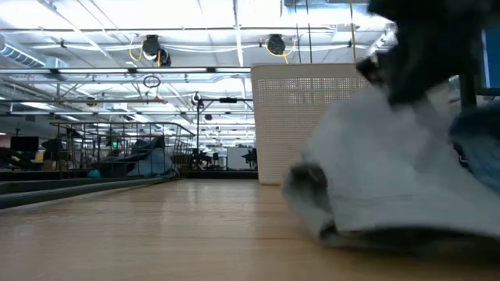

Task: Pick & Place Cloths
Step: Put the gray boxers in the transparent bin

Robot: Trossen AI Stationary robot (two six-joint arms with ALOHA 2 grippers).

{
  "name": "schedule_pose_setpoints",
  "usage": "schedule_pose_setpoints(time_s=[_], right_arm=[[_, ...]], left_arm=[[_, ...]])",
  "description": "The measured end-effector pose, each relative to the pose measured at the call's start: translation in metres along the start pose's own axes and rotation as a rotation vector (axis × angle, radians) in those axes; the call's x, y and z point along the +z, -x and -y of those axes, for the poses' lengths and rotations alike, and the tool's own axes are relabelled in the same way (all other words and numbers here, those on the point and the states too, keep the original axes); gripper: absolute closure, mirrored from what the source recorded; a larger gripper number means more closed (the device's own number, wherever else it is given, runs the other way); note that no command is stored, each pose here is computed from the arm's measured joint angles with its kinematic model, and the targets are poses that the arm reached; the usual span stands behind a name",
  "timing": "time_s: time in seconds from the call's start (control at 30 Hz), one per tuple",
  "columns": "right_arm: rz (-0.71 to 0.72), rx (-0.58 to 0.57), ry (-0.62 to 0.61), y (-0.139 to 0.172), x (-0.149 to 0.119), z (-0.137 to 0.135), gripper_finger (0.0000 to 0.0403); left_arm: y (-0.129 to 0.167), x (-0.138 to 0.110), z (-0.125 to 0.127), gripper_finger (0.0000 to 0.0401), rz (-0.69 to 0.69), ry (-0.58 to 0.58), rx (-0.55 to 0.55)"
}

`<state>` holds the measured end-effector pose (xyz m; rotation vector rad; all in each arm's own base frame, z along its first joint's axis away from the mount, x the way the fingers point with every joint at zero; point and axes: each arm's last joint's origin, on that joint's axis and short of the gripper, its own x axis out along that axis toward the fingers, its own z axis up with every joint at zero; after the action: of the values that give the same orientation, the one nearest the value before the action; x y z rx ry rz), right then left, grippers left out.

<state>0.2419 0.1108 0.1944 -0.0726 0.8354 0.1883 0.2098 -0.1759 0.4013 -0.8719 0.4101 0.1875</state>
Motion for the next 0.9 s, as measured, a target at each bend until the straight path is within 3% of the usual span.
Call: schedule_pose_setpoints(time_s=[0.2,0.4,0.63,0.9], right_arm=[[0.241,0.010,0.042,0.044,0.043,0.000,0.0387],[0.448,-0.052,0.137,0.083,0.083,-0.003,0.0387],[0.584,-0.178,0.405,0.117,0.116,-0.014,0.0387],[0.725,-0.321,0.687,0.132,0.130,-0.022,0.0387]], left_arm=[[0.000,0.000,0.000,0.0224,0.000,-0.041,0.001],[0.000,0.000,0.000,0.0224,0.008,-0.072,-0.002],[-0.004,0.006,0.001,0.0224,0.034,-0.046,-0.013],[-0.013,0.020,0.011,0.0224,0.105,0.007,-0.098]])
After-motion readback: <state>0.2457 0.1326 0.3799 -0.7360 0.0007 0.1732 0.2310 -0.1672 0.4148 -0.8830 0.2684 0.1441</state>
